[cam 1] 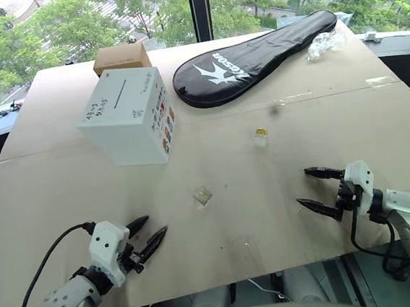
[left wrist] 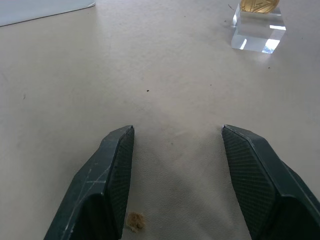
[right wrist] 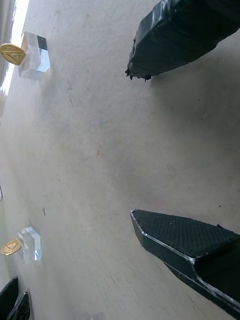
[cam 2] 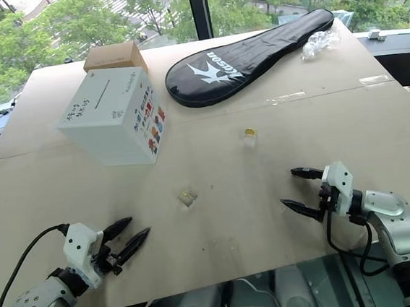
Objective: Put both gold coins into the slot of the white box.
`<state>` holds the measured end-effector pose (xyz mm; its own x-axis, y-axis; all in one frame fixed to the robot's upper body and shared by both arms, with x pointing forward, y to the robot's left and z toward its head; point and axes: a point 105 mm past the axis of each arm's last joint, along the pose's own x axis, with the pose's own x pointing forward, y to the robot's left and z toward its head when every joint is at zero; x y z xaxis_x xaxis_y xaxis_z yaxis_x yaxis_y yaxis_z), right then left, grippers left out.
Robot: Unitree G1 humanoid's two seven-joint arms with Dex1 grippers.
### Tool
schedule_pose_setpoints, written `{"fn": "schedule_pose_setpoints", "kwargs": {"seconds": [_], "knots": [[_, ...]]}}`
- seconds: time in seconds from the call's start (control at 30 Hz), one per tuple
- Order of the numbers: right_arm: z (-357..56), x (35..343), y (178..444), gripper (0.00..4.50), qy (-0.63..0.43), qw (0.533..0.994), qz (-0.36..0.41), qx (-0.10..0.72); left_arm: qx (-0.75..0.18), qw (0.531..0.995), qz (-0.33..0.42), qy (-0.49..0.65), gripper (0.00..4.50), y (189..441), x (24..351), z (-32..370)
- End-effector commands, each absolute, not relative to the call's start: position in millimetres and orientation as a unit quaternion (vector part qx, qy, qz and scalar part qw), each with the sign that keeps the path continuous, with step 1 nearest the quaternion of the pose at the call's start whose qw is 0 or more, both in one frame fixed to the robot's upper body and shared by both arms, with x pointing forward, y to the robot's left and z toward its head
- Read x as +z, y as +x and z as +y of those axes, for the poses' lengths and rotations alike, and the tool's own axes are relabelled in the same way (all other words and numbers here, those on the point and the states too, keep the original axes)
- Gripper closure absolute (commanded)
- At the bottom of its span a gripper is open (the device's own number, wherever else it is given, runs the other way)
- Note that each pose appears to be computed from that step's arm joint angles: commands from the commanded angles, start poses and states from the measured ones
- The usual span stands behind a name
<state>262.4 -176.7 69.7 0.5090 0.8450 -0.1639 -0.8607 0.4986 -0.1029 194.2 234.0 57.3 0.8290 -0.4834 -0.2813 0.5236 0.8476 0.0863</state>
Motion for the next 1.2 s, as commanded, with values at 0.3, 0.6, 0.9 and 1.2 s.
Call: {"fn": "schedule_pose_setpoints", "kwargs": {"seconds": [0.3,0.6,0.9,1.2], "knots": [[-178.2,82.7,264.9,0.00,-0.092,0.866,0.027,0.491,-0.269,0.954,0.106,0.082,1.68,194.8,65.3,232.9],[-177.6,84.2,266.1,0.00,-0.092,0.866,0.027,0.491,-0.269,0.954,0.105,0.079,1.68,193.5,65.3,233.4],[-174.2,106.8,295.2,0.00,-0.074,0.890,-0.001,0.449,-0.289,0.952,0.082,0.063,1.68,196.6,82.0,234.0],[-128.3,144.5,374.9,0.00,-0.055,0.896,0.004,0.441,-0.394,0.918,0.036,0.044,1.68,209.4,146.0,217.3]]}}
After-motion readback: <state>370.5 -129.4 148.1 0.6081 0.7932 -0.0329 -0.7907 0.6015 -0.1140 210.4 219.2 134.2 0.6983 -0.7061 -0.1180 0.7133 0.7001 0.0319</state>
